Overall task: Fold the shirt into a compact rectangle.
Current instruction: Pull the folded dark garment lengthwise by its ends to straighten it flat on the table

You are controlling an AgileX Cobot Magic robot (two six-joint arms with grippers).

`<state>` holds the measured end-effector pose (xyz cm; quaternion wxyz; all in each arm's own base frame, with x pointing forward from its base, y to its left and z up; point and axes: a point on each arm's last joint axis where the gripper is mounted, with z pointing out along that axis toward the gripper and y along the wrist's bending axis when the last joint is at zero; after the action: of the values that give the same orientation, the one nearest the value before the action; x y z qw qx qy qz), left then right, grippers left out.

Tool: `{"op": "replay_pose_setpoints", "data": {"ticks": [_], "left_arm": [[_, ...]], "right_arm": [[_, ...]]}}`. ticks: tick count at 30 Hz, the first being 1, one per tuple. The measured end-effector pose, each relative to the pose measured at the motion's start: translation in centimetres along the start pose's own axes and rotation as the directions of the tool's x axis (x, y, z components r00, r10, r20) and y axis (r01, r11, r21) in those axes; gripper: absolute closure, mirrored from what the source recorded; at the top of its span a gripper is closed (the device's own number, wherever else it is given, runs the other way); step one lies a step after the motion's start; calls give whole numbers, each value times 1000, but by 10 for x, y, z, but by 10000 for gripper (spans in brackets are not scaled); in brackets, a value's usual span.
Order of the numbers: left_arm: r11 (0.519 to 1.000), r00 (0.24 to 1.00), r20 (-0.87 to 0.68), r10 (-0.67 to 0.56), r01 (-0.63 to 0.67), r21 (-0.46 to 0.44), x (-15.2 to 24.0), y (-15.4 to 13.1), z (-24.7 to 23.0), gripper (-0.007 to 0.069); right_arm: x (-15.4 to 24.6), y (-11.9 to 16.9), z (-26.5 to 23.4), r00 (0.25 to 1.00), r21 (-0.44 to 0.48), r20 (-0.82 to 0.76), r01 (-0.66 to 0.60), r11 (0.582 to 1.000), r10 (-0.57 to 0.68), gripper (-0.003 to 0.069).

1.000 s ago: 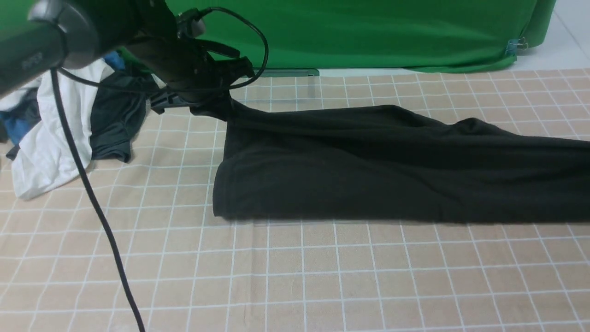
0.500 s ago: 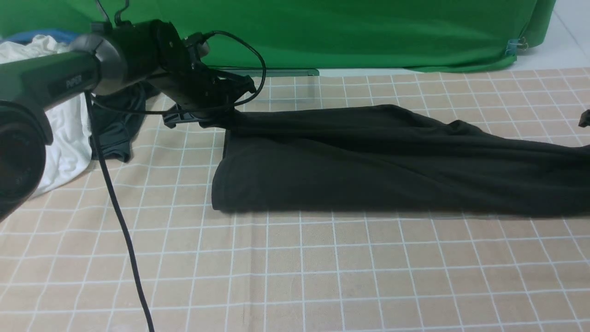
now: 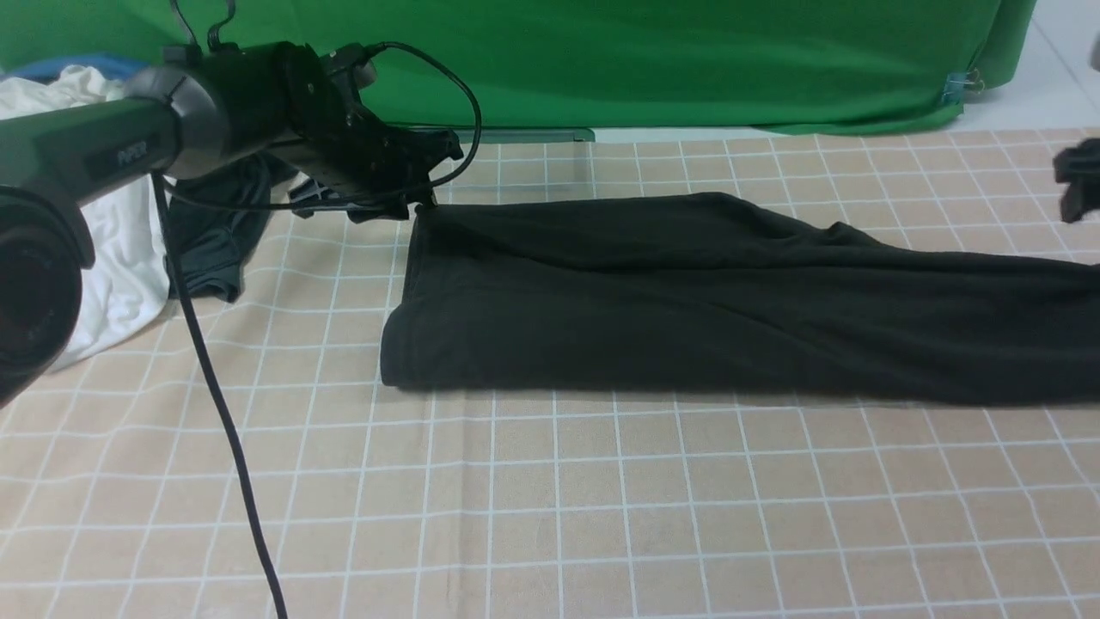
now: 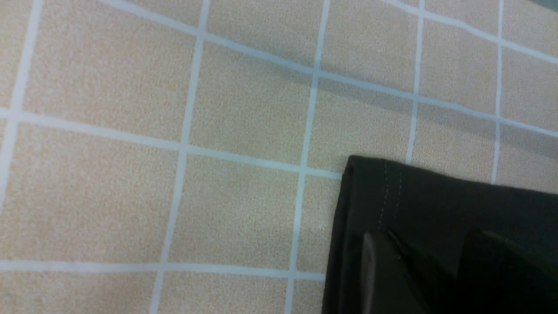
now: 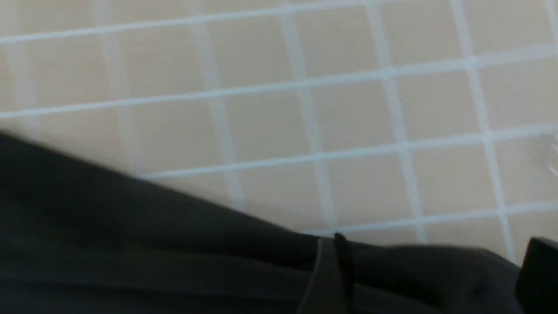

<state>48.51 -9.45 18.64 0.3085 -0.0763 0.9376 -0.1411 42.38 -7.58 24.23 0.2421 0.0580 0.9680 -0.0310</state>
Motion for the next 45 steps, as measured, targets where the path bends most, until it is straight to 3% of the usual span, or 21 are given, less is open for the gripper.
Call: {"op": "replay_pose_setpoints", "data": {"ticks": [4, 7, 10, 13, 23, 28, 30, 33, 36, 39, 43, 45], "left_arm": [[1000, 1000, 5, -1, 1, 0, -1, 0, 0, 408], [1000, 1000, 5, 0, 0, 0, -1, 1, 0, 482], [1000, 1000, 5, 0, 0, 0, -1, 1, 0, 564], [1000, 1000, 2, 13, -13, 2, 0, 1, 0, 611], [1000, 999, -30, 29, -29, 5, 2, 0, 0, 611], [998, 997, -60, 55, -55, 4, 5, 1, 0, 611], [995, 989, -110, 96, -96, 9, 10, 1, -1, 611], [992, 980, -158, 123, -121, 24, 14, 0, -2, 610], [990, 977, -161, 137, -135, 29, 13, -1, -5, 609], [988, 976, -152, 154, -151, 29, 10, -2, -12, 601], [984, 973, -147, 176, -174, 30, 2, -7, -23, 552], [983, 971, -153, 185, -182, 34, -3, -10, -30, 492]], "right_arm": [[-13, 57, -7, 982, -62, 41, 187, 980, -184, 109], [-16, 105, 3, 956, -110, 62, 292, 950, -286, 109], [-12, 133, 21, 941, -141, 43, 339, 930, -336, 106], [-4, 149, 40, 930, -160, 9, 364, 918, -367, 106], [0, 154, 54, 928, -161, -13, 366, 917, -373, 107], [0, 154, 54, 929, -161, -9, 364, 917, -370, 249], [0, 154, 54, 930, -160, -4, 363, 918, -368, 414], [-1, 154, 54, 930, -159, 3, 363, 918, -367, 568], [-2, 155, 54, 931, -158, 12, 363, 918, -366, 626], [-3, 155, 54, 931, -156, 22, 363, 919, -364, 632], [-5, 155, 53, 931, -155, 28, 363, 919, -363, 632], [-10, 156, 49, 932, -154, 41, 363, 919, -361, 632]]}}
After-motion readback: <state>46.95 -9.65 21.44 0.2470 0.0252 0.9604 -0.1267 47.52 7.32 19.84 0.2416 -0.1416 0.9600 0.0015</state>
